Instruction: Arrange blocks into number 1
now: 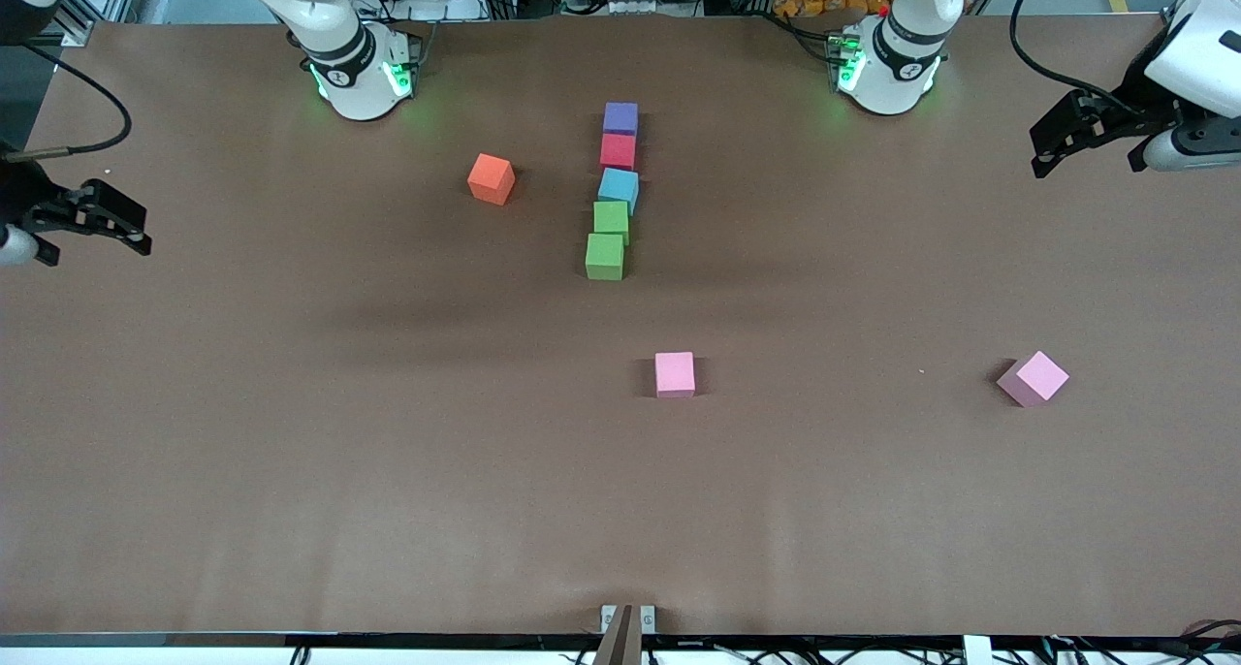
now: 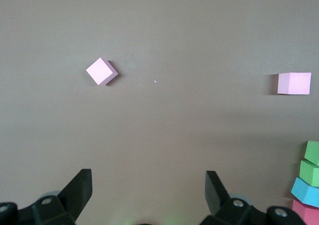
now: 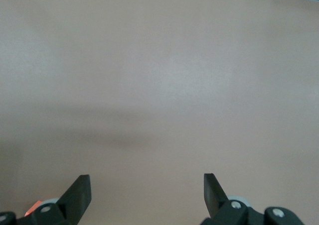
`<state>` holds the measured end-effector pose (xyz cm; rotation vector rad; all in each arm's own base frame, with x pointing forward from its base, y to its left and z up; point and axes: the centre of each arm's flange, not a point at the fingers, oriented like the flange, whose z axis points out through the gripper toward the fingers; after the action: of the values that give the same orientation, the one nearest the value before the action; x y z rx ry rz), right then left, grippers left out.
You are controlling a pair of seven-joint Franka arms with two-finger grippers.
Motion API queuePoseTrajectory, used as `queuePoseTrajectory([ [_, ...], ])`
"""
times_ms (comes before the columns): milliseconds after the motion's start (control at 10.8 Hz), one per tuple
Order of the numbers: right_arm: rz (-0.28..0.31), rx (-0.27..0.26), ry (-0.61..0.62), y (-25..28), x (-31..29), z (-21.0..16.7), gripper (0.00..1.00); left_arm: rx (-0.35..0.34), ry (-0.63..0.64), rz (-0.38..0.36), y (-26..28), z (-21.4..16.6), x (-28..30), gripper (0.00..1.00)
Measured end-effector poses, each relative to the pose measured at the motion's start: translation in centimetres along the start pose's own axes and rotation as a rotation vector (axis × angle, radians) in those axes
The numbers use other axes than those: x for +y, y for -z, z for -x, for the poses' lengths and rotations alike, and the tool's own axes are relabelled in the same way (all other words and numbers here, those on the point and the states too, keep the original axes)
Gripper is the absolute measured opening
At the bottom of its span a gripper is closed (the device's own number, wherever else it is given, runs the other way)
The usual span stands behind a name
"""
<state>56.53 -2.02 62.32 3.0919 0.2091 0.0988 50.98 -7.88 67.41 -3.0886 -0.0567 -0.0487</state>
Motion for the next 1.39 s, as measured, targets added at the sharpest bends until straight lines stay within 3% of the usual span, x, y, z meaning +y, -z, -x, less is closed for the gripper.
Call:
queuePoseTrajectory([
  [463, -0.003, 0.007, -0.097, -0.21, 0.84, -0.18, 1.0, 0.003, -0.003, 0.001, 0.22, 0.18, 0.13, 1.0],
  [833, -0.06, 0.006, -0.103, -0.39, 0.11, -0.32, 1.0, -0.014, -0.005, 0.025, 0.15, 0.41, 0.34, 1.0],
  [1388, -0.069, -0.014, -0.104, -0.56, 0.0, -0.11, 1.0, -0.03, -0.007, 0.027, 0.07, 0.63, 0.43, 1.0],
])
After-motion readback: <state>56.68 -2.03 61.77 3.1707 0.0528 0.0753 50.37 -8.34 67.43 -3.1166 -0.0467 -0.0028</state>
